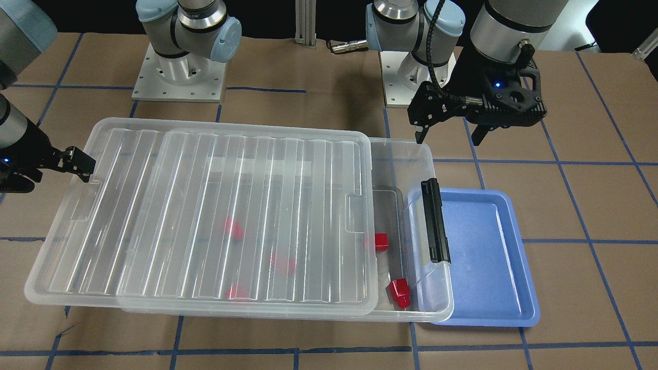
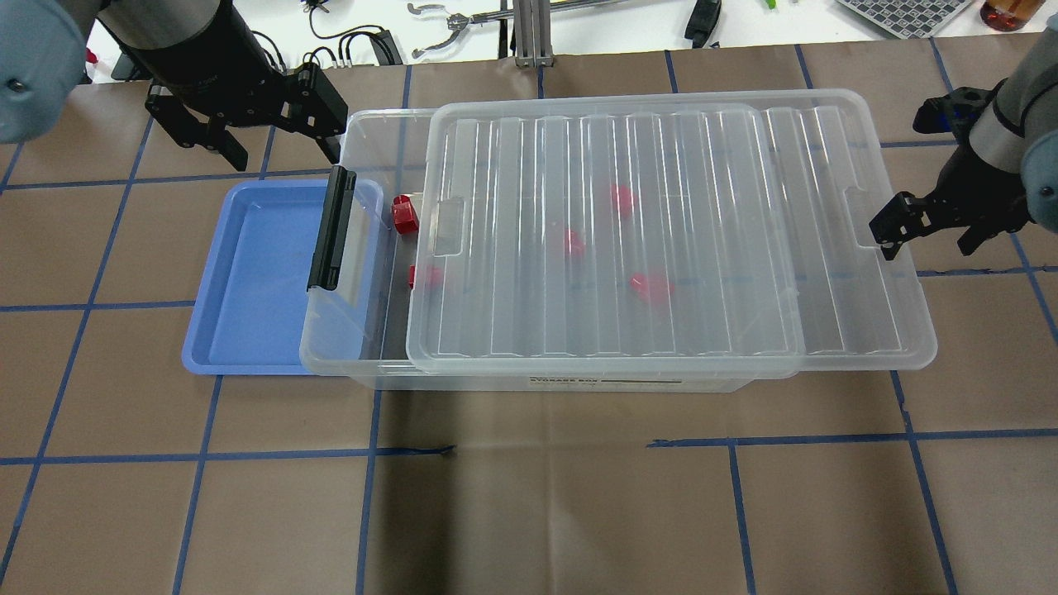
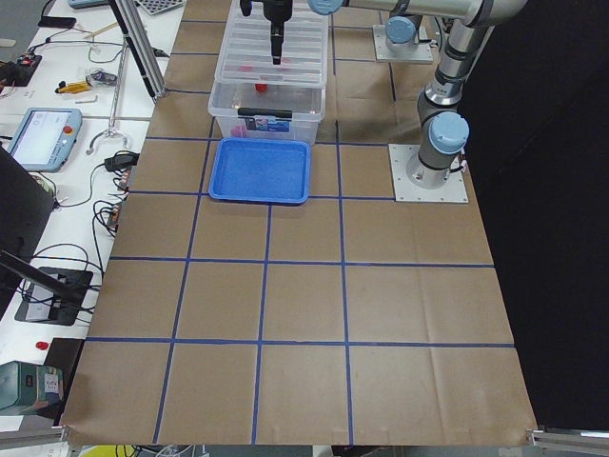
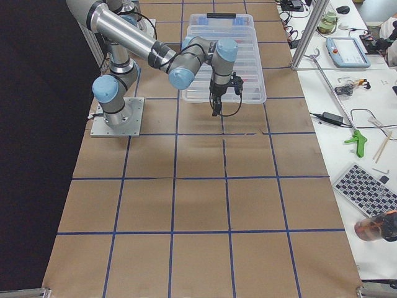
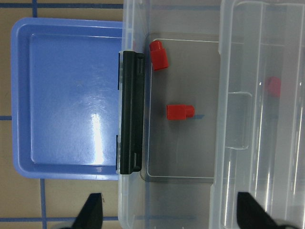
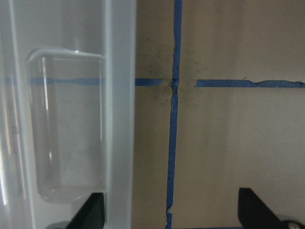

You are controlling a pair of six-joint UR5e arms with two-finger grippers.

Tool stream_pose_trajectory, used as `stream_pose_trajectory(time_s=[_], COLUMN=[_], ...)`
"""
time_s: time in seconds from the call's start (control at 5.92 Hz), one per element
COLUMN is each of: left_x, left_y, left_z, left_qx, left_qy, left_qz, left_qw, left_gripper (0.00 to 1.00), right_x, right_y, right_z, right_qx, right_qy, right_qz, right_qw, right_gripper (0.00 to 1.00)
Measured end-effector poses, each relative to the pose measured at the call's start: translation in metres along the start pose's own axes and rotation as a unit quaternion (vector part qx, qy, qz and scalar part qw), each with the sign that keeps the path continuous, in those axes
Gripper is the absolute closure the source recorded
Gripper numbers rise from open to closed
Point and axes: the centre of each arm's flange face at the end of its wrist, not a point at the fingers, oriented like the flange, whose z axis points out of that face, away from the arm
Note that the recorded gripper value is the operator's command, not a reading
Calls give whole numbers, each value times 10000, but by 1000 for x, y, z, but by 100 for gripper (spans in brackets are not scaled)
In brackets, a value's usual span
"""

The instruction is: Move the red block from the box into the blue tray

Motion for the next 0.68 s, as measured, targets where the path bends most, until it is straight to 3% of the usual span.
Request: stream_pose_trajectory(time_s=[0.68], left_x=[0], left_y=[0], left_z=[0], left_qx=[2], left_qy=[0], left_qz=[0], left_qw=[10000], left_gripper=[2], right_x=[16], right_y=[2], right_z=[-1], right_qx=[35], right_qy=[15], right_qz=[15], right_qw=[10000], right_gripper=[0])
